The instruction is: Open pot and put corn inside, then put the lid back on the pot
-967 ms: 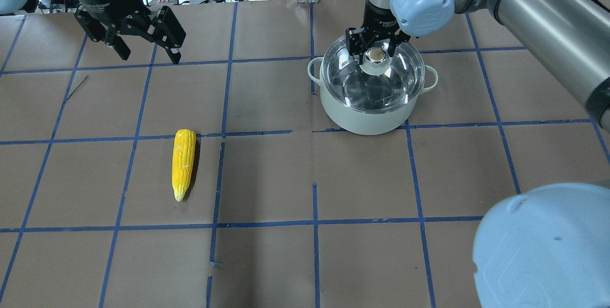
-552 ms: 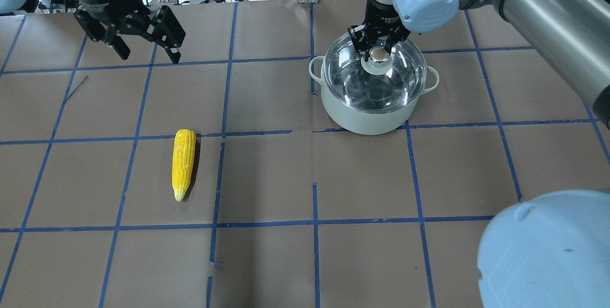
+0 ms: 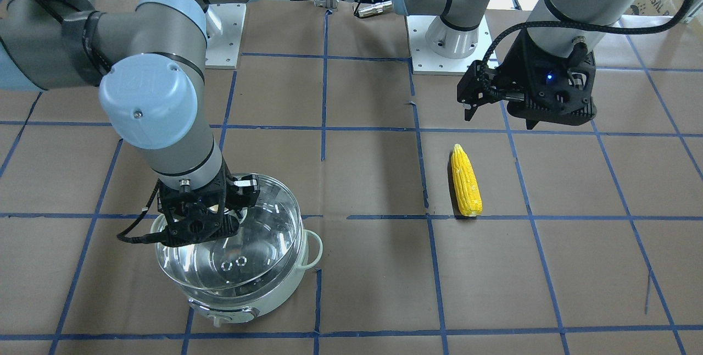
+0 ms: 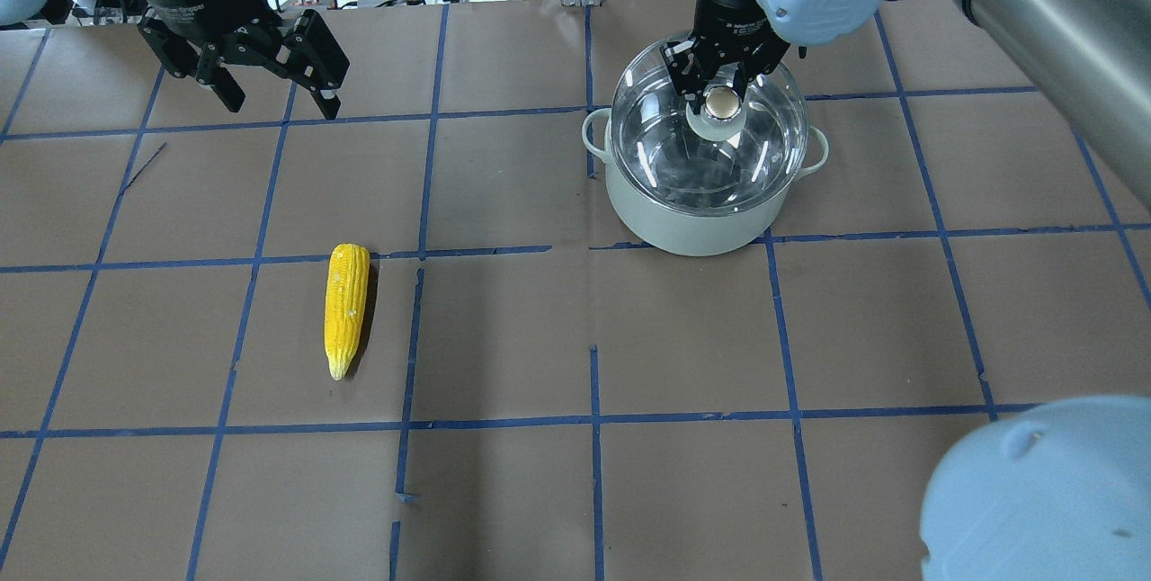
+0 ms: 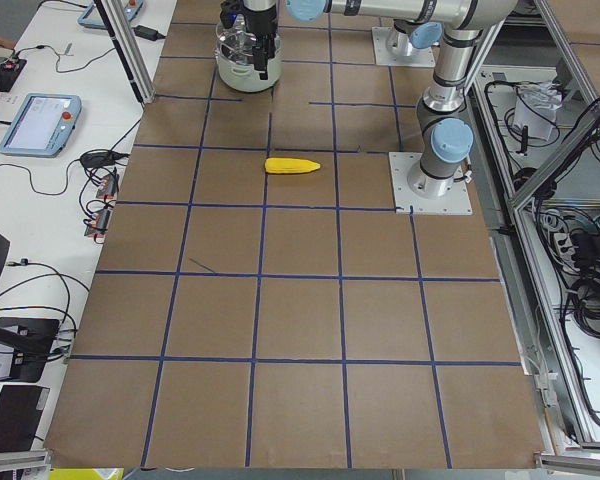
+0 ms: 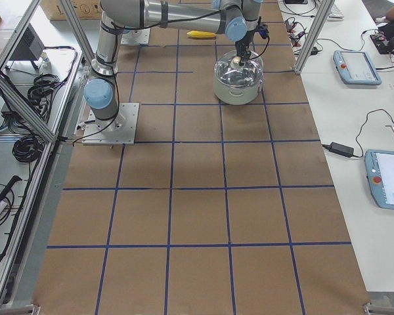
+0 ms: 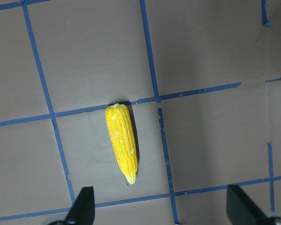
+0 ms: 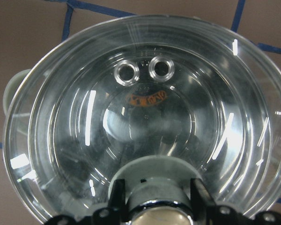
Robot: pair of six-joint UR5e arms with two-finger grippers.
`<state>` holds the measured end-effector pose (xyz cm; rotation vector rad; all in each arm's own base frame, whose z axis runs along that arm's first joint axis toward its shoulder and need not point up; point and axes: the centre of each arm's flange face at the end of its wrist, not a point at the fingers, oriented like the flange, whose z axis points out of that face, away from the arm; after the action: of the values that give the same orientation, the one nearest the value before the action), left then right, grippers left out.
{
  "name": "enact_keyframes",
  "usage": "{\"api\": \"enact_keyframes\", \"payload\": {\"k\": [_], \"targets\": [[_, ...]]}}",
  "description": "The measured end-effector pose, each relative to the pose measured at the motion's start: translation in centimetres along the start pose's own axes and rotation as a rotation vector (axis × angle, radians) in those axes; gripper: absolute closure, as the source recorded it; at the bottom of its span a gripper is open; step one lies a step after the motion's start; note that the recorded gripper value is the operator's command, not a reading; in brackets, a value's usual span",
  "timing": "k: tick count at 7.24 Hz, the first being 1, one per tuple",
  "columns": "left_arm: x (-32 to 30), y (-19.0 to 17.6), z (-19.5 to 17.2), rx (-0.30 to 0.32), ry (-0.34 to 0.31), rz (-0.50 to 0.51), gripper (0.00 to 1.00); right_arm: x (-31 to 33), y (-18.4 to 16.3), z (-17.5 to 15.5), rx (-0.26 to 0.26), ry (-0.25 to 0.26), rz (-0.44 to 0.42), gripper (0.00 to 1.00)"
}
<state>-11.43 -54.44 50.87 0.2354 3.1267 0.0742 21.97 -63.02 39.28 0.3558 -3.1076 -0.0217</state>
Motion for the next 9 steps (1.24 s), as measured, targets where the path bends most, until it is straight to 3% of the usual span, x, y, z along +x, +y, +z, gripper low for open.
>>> {"api": "enact_keyframes", "payload": {"k": [2, 5, 7, 9], "targets": [[-0.1, 0.0, -0.1, 0.001, 0.000, -0.001, 0.00, 0.4, 2.4, -5.7, -0.023, -0.002, 0.000, 0.65], [-0.4, 0.2, 1.3, -0.026, 0.005, 0.001, 0.00, 1.9, 8.7, -12.4, -0.075, -0.007, 0.033, 0.66], [-3.5, -0.1, 7.3, -0.096, 0.028, 0.025, 0.00, 3.4, 11.1, -12.9, -0.124, -0.008, 0.068, 0.67], [-7.4, 0.2, 16.7, -0.112, 0.046, 0.043, 0.00, 3.9, 12.0, -12.0, -0.185, -0.013, 0.084, 0.67]]}}
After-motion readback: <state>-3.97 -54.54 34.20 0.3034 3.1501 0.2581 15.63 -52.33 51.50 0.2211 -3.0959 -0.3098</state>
